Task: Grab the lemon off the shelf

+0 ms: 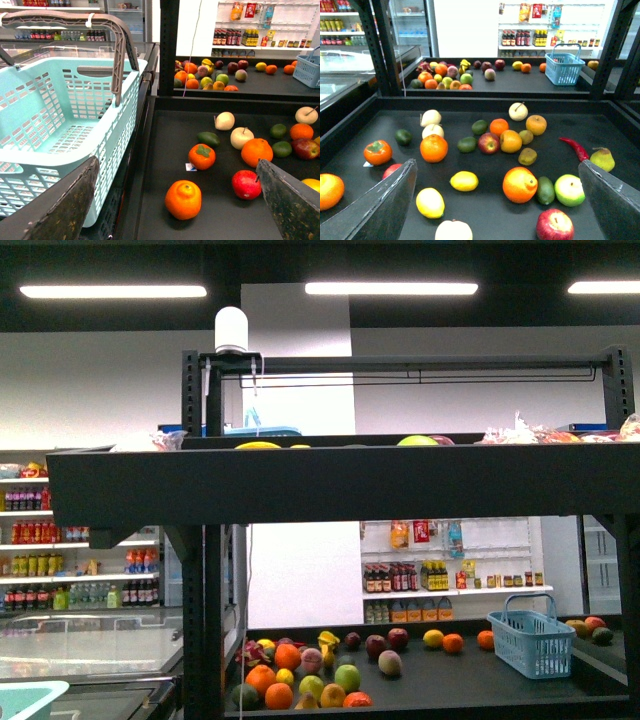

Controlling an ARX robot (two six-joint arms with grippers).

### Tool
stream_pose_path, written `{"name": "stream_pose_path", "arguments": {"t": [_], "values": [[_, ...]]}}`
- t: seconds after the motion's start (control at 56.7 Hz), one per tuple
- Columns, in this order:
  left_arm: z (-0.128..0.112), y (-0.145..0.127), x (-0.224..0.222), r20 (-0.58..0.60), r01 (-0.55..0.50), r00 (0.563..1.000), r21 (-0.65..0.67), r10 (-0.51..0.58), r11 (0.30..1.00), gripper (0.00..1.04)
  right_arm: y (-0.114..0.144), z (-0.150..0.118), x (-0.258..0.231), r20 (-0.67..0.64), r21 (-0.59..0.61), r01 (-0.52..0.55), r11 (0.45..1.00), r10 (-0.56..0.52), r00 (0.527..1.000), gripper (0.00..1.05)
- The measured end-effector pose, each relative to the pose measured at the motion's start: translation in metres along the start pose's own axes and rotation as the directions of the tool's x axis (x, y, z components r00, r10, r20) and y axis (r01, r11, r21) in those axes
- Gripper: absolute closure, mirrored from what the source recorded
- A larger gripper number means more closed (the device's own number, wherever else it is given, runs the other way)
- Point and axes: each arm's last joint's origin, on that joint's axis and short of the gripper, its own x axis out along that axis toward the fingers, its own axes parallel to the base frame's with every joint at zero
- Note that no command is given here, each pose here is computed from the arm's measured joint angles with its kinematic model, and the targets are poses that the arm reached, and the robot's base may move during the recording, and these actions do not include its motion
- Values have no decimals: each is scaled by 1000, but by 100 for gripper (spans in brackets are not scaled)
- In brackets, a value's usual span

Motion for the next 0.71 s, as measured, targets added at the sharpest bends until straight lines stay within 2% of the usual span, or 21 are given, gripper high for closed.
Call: {"name": "stream_pose_path", "arguments": {"t": [0.3, 0.37, 0.405, 0.476, 0.564, 0.635, 0.705], "values": [[0, 0, 0, -2, -4, 1000, -3, 4, 1000, 8, 0, 0, 0, 0, 0, 2, 1000, -2, 1000, 7], [-1, -1, 3, -121, -110, 988, -80, 99, 991, 8, 0, 0, 0, 0, 0, 2, 1000, -2, 1000, 7], [2, -3, 6, -150, -113, 984, -114, 95, 987, 8, 0, 0, 0, 0, 0, 3, 1000, -3, 1000, 7], [18, -2, 15, -175, -101, 982, -211, 64, 972, 8, 0, 0, 0, 0, 0, 1, 1000, -1, 1000, 7], [50, 7, 31, -192, -112, 980, -363, 43, 925, 8, 0, 0, 0, 0, 0, 1, 1000, -1, 1000, 7], [79, 24, 48, -205, -128, 978, -521, 21, 844, 8, 0, 0, 0, 0, 0, 2, 1000, -2, 1000, 7], [95, 42, 61, -226, -155, 974, -648, 6, 746, 8, 0, 0, 0, 0, 0, 2, 1000, -2, 1000, 7]]}}
